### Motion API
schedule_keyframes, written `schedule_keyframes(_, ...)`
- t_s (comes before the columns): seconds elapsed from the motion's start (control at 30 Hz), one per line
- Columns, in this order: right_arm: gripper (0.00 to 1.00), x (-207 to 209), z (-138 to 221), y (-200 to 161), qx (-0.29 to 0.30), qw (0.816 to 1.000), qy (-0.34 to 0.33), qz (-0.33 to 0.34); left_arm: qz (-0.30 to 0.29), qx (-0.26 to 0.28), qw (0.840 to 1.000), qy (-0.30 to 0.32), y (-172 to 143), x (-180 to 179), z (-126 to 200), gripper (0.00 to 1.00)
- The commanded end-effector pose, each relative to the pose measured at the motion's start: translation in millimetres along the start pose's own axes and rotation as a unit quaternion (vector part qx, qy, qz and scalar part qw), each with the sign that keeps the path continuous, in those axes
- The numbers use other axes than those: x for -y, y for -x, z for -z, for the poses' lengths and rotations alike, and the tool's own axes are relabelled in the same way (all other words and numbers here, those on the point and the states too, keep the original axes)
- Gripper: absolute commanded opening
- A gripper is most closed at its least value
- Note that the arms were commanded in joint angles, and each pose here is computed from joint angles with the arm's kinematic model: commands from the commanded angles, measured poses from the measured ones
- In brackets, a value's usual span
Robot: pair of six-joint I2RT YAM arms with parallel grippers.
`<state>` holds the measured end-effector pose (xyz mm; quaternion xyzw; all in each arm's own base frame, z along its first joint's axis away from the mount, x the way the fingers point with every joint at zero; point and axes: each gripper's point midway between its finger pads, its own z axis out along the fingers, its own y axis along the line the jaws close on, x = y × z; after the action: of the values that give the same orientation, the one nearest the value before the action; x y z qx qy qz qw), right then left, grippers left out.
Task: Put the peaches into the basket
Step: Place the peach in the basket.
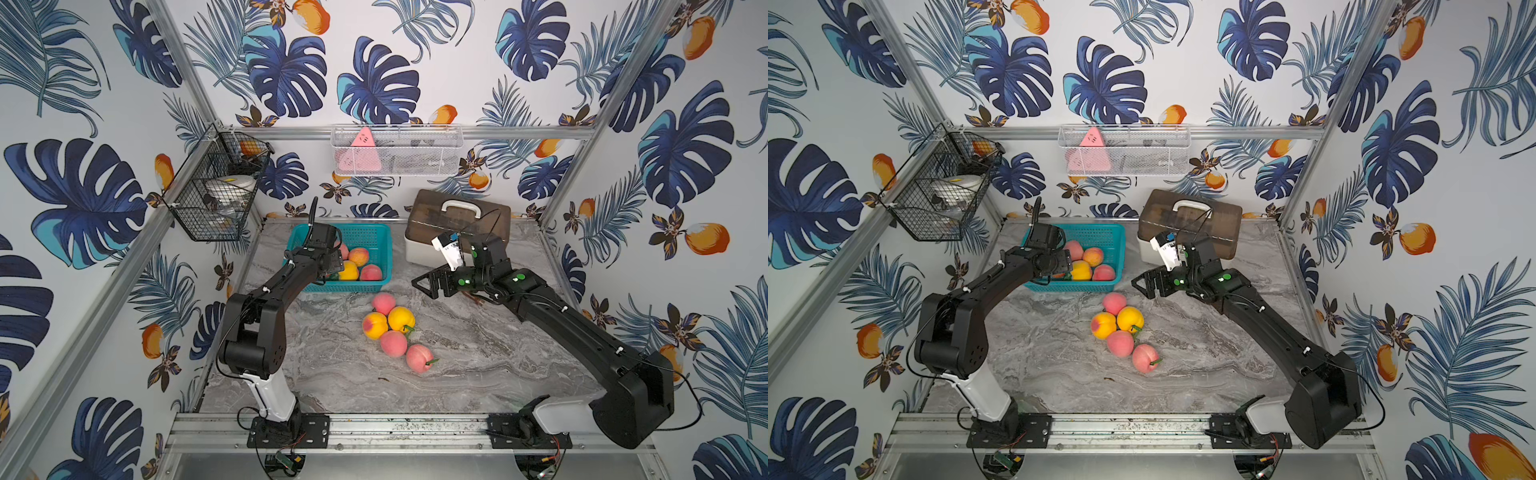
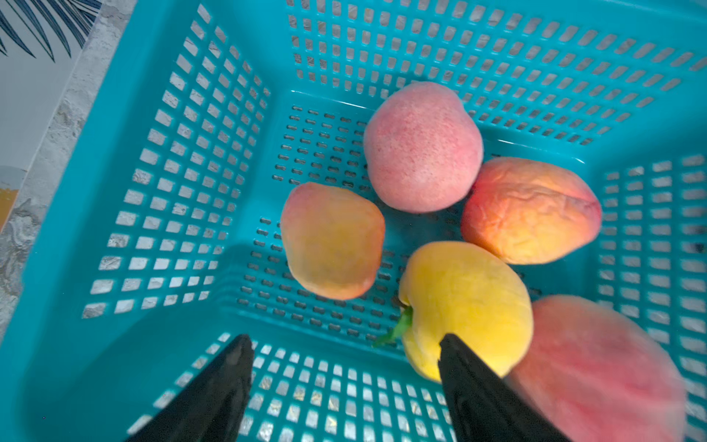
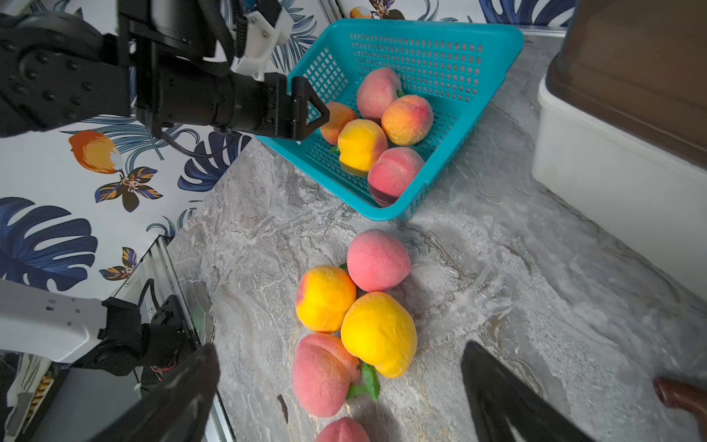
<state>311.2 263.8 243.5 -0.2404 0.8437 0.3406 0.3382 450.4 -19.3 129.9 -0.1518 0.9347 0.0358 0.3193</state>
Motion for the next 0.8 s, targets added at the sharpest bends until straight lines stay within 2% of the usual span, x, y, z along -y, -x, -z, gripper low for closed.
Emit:
schedule_keyframes(0.0,1.00,6.7,4.2,-16.5,-0.018,0.999,-0.024,-0.029,-0.005,-0.001,1.000,-0.015,-7.6,6.1,14.0,0.81)
schedule_keyframes(0.23,1.00,-3.5,8.2,-57.9,-0.050,0.996,-0.062,-0.033,-0.014,0.009,0.998,-0.068,-17.5,23.4,49.5,0.81)
schedule_keyframes(0.6,1.00,-18.5,2.7,-113.6,-0.083,0.992,-0.084,-0.041,-0.070,0.005,0.985,-0.157,-46.2,55.9,111.5,0.82)
schedule_keyframes(0.77,1.00,-17.9,-2.8,-133.5,-0.101,0.990,-0.089,-0.043,-0.124,-0.028,0.972,-0.196,-84.5,82.3,134.0,0.97)
